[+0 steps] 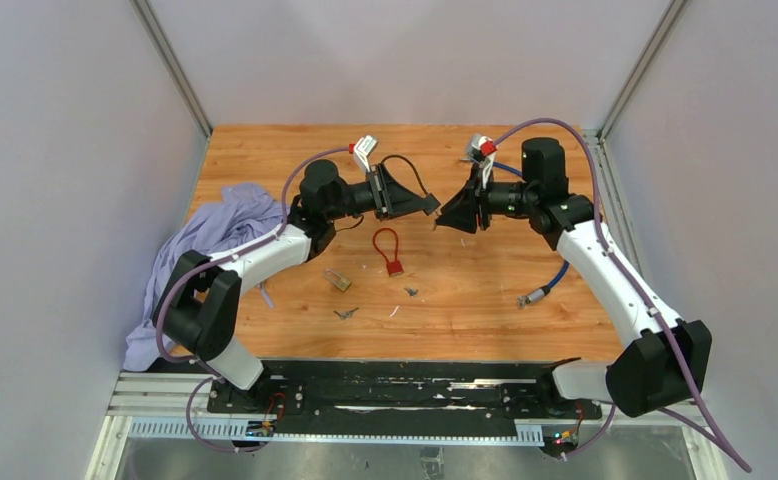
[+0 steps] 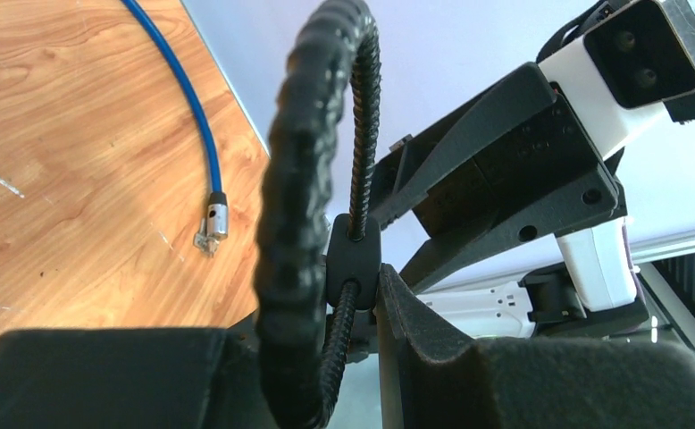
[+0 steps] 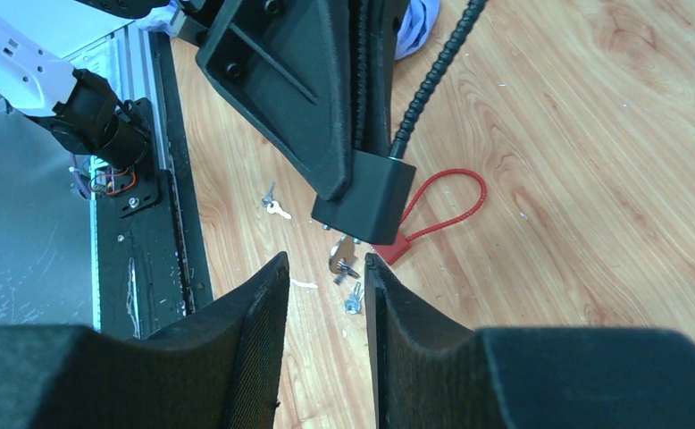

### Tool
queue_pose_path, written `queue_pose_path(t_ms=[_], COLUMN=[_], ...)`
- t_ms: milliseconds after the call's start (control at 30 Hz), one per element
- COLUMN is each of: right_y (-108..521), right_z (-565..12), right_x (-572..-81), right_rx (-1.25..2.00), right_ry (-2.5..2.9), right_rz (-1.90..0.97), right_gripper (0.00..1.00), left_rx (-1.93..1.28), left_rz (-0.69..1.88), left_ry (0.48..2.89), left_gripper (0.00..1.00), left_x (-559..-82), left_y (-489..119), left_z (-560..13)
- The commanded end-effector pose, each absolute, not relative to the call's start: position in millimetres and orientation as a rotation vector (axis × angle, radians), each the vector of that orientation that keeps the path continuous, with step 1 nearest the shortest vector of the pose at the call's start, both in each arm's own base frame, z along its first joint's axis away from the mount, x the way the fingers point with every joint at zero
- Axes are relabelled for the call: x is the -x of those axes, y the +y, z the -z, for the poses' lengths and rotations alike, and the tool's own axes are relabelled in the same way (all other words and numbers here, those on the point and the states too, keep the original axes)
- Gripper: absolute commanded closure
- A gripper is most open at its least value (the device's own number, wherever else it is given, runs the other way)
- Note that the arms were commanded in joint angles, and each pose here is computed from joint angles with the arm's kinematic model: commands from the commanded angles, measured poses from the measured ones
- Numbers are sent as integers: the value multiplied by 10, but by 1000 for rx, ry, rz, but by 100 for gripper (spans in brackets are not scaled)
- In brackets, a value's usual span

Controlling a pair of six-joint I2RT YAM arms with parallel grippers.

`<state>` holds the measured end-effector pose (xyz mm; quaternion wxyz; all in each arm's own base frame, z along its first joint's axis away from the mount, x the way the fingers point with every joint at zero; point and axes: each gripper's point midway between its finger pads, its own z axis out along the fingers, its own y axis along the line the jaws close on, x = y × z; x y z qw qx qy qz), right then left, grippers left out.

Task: Lock with the key
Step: Lock the lock.

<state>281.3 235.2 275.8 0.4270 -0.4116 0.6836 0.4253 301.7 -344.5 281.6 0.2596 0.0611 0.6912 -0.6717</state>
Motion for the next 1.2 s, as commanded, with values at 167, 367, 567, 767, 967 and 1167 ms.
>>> queue_pose_path(t_ms=[167,367,567,767,967,1167], right_y=[2452,2455,2455,2491,2512,2511], right_z=[-2803,-2785,-2749,-2696,-2651,-2644], right_x=[-2814,-2874,-2895,-2862,-2845,-2866], right_rx=[1035,995,956,950,950,918], right_ry=[1708,1727,1747,1755,1761,1772], right_rz=[-1029,-1021,-1027,-1050,-1056,-1056], right_gripper=[74,85,88,86,87,95], left_rx=[-202,-214,-222,-223,-228,-245], left_rz=[1803,1793,1792,1787,1782,1767], left_ry=[1809,1798,1787,1781,1775,1760], left_gripper=[100,100,100,100,100,100], left_x=[-3018,-3008,-3011,-3018,-3014,-3008], left_y=[-3420,-3406,-3408,-3409,-3405,-3393], left_z=[-3012,-3032,-3070,-3082,-3092,-3097])
